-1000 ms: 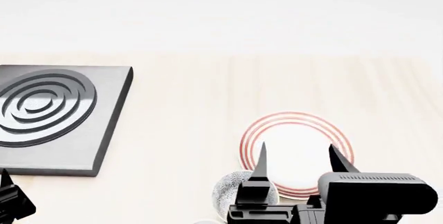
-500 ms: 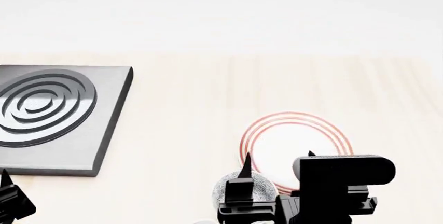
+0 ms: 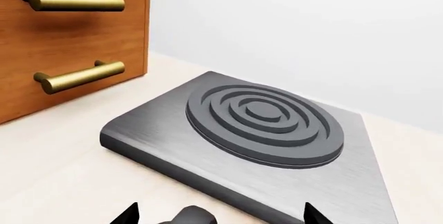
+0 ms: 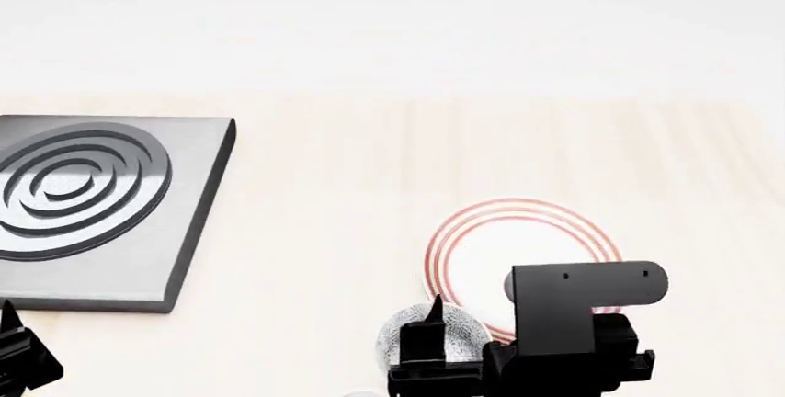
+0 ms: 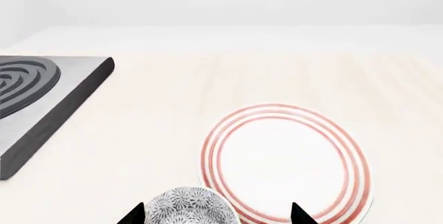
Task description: Pick the akita bowl between the plate and the ramekin and place it on the plate.
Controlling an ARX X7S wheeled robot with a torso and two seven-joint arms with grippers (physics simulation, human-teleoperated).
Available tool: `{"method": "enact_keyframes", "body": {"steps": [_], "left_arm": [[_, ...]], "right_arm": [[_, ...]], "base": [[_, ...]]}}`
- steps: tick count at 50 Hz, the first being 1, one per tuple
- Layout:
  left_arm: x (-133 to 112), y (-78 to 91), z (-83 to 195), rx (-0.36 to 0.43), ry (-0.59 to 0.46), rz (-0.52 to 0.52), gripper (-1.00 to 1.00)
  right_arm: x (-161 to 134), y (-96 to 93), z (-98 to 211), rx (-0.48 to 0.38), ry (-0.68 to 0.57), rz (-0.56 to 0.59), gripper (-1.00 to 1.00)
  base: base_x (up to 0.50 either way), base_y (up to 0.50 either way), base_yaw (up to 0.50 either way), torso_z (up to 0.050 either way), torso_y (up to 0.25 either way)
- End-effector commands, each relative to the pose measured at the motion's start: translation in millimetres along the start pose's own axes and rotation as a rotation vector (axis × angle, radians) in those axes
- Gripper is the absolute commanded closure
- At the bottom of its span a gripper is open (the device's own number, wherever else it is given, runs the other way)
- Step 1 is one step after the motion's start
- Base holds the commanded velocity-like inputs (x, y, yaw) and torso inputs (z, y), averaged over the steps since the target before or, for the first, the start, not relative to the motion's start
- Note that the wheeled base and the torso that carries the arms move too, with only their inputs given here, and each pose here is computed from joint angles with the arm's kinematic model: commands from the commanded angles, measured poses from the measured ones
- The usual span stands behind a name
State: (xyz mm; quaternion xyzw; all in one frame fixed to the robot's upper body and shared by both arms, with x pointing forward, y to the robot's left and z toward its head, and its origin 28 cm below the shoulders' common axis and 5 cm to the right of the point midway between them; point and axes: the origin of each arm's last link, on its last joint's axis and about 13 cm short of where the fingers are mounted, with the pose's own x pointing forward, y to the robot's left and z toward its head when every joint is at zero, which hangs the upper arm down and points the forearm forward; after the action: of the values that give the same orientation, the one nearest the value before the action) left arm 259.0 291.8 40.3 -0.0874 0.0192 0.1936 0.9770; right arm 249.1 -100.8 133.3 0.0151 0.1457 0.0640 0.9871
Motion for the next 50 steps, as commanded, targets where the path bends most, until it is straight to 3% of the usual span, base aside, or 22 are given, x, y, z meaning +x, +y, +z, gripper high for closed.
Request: {"method": "enact_keyframes", "body": {"steps": [1,19,50], "left_arm": [[0.3,-0.1,-0.2,0.000,0.000,0.000,-1.00],[-0.5,0.2,0.0,-0.001,0.002,-0.001,-1.00],[0.5,-0.2,-0.7,-0.002,0.004,-0.001,-1.00]], "right_arm": [[6.7,-2.5,-0.5,-0.016,0.062,-0.012,-1.00],[19.0,-3.6,1.1,0.062,0.154,-0.022,-1.00],[36.9,-7.4,8.4,0.103,0.270,-0.002,-1.00]], "base": [[0.00,0.00,0.00,0.000,0.000],[0.00,0.00,0.00,0.000,0.000],[0.00,0.00,0.00,0.000,0.000]]}}
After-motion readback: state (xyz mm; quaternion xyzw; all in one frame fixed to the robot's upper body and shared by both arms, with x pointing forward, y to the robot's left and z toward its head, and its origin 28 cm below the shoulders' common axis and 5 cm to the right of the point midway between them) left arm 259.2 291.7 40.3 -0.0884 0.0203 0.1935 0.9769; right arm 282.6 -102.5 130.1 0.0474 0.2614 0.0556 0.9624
